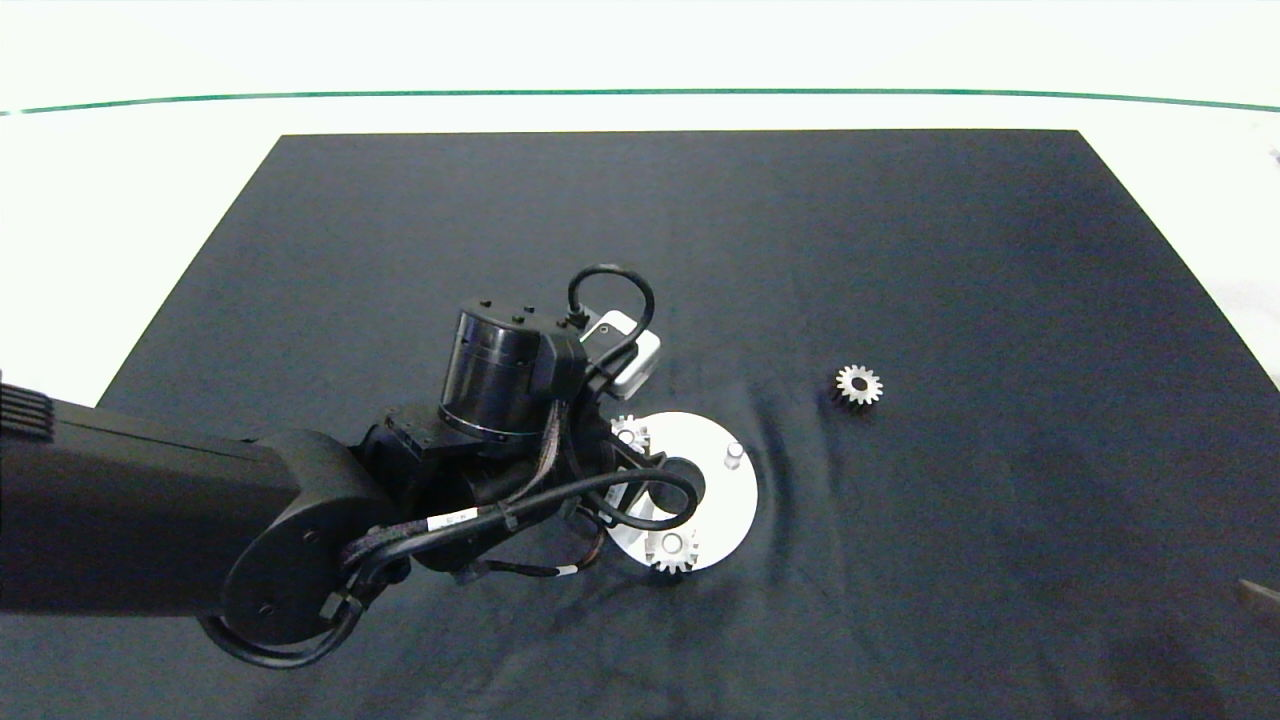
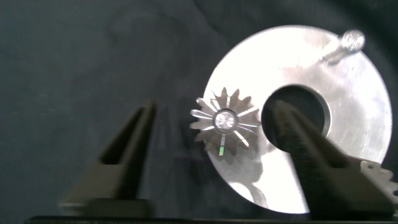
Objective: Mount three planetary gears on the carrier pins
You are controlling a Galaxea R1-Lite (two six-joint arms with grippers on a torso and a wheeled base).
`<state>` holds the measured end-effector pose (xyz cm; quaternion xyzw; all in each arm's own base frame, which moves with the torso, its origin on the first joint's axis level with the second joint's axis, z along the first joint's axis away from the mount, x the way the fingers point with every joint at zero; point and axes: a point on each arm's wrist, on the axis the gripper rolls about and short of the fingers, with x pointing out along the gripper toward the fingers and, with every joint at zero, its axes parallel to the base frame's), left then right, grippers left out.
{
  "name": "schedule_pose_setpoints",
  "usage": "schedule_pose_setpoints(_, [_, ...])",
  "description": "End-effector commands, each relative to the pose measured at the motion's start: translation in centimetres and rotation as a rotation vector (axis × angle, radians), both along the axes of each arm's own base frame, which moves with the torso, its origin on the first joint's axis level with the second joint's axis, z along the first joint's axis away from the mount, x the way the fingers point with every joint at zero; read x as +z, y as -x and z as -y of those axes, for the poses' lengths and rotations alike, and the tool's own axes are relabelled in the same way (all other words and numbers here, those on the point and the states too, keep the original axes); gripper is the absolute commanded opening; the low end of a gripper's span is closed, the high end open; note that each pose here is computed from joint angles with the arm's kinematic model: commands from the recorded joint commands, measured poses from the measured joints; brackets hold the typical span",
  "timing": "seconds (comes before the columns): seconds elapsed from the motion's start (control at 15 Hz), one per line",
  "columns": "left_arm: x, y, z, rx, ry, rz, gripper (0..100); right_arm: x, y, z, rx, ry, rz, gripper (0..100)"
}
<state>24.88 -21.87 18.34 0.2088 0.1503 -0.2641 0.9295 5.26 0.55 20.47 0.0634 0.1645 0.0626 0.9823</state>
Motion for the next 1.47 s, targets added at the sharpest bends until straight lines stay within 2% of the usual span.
schedule_pose_setpoints(0.07, [2.6, 1.1, -1.2, 0.008, 0.053, 0.054, 100, 0.1, -0.1, 0.0, -0.004, 0.001, 0.001, 100])
schedule_pose_setpoints(0.2, [3.9, 1.6, -2.6, 0.03, 0.077, 0.081, 100, 0.1, -0.2, 0.0, -0.004, 0.005, -0.001, 100])
schedule_pose_setpoints(0.27, [5.3, 2.1, -3.9, 0.06, 0.121, 0.11, 100, 0.2, -0.7, 0.0, -0.008, 0.011, -0.014, 100])
schedule_pose_setpoints(0.4, [7.7, 3.3, -6.3, 0.106, 0.182, 0.15, 100, 0.8, -2.2, -0.1, -0.012, 0.015, -0.036, 100])
schedule_pose_setpoints(0.6, [10.2, 6.2, -9.8, 0.164, 0.256, 0.154, 100, 2.1, -6.1, -0.4, -0.003, 0.037, 0.02, 100])
schedule_pose_setpoints(0.67, [10.8, 7.0, -10.9, 0.175, 0.27, 0.161, 100, 2.4, -7.3, -0.5, 0.009, 0.057, 0.028, 100])
schedule_pose_setpoints(0.8, [11.5, 8.1, -12.4, 0.189, 0.282, 0.17, 100, 2.6, -9.2, -0.7, 0.034, 0.125, 0.002, 100])
schedule_pose_setpoints(0.93, [12.0, 8.8, -13.1, 0.212, 0.329, 0.177, 100, 2.4, -10.9, -0.8, 0.046, 0.15, -0.035, 100])
schedule_pose_setpoints(1.0, [12.5, 9.5, -13.7, 0.221, 0.369, 0.191, 100, 1.9, -12.4, -1.4, 0.072, 0.157, -0.079, 100])
schedule_pose_setpoints(1.2, [13.1, 10.9, -14.5, 0.221, 0.387, 0.215, 100, 1.6, -14.9, -1.7, 0.082, 0.162, -0.146, 100])
schedule_pose_setpoints(1.47, [13.5, 11.7, -15.0, 0.221, 0.395, 0.229, 100, 2.3, -17.4, -3.3, 0.142, 0.171, -0.16, 100])
